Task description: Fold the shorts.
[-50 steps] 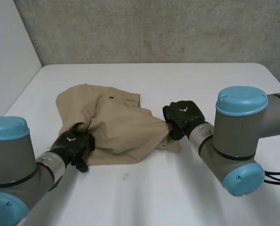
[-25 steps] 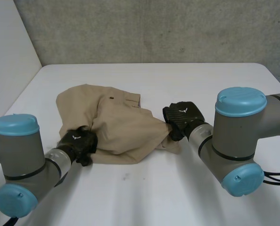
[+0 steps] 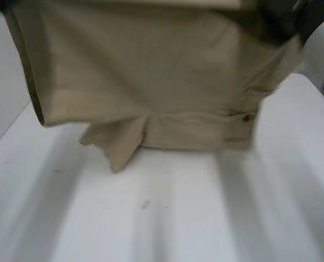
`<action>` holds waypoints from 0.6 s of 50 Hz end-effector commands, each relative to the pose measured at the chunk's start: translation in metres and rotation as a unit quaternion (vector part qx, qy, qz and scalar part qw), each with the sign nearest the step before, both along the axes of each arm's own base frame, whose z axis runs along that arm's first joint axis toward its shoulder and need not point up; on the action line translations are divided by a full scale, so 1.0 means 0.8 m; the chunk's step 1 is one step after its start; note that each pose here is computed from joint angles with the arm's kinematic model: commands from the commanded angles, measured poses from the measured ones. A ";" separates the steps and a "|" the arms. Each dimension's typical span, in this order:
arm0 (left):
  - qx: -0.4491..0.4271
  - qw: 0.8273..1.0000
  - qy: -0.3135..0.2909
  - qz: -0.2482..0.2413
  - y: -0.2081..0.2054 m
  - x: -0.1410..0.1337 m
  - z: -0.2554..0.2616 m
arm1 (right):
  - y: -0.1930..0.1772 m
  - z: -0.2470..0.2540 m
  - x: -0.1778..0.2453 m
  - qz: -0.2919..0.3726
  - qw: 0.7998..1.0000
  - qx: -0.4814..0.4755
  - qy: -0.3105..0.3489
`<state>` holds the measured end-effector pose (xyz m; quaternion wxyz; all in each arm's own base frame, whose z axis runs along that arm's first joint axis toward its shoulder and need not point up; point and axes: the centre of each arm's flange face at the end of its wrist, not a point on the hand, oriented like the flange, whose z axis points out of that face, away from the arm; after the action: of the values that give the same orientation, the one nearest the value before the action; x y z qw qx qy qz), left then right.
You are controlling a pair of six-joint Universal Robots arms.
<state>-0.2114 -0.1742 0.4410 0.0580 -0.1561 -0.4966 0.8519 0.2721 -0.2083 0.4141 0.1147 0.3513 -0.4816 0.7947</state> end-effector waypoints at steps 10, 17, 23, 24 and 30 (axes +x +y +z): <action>0.108 0.993 -0.039 0.009 -0.090 -0.032 -0.067 | -0.043 -0.070 0.030 0.034 0.993 0.094 0.066; 0.205 0.975 -0.085 -0.005 -0.166 -0.082 -0.183 | -0.097 -0.165 0.053 0.027 0.981 0.158 0.107; 0.161 0.984 -0.070 0.000 -0.233 -0.111 -0.219 | -0.145 -0.218 0.077 0.018 0.990 0.110 0.086; 0.161 0.984 -0.070 0.000 -0.233 -0.111 -0.219 | -0.152 -0.222 0.079 0.015 0.992 0.099 0.079; 0.097 0.993 -0.047 0.040 -0.293 -0.131 -0.237 | -0.215 -0.248 0.091 -0.031 0.999 -0.012 0.032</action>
<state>-0.3017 -0.3632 0.2604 0.0464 -0.2038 -0.6333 0.7451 0.3347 -0.3298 0.2380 0.1061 0.4299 -0.5443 0.7125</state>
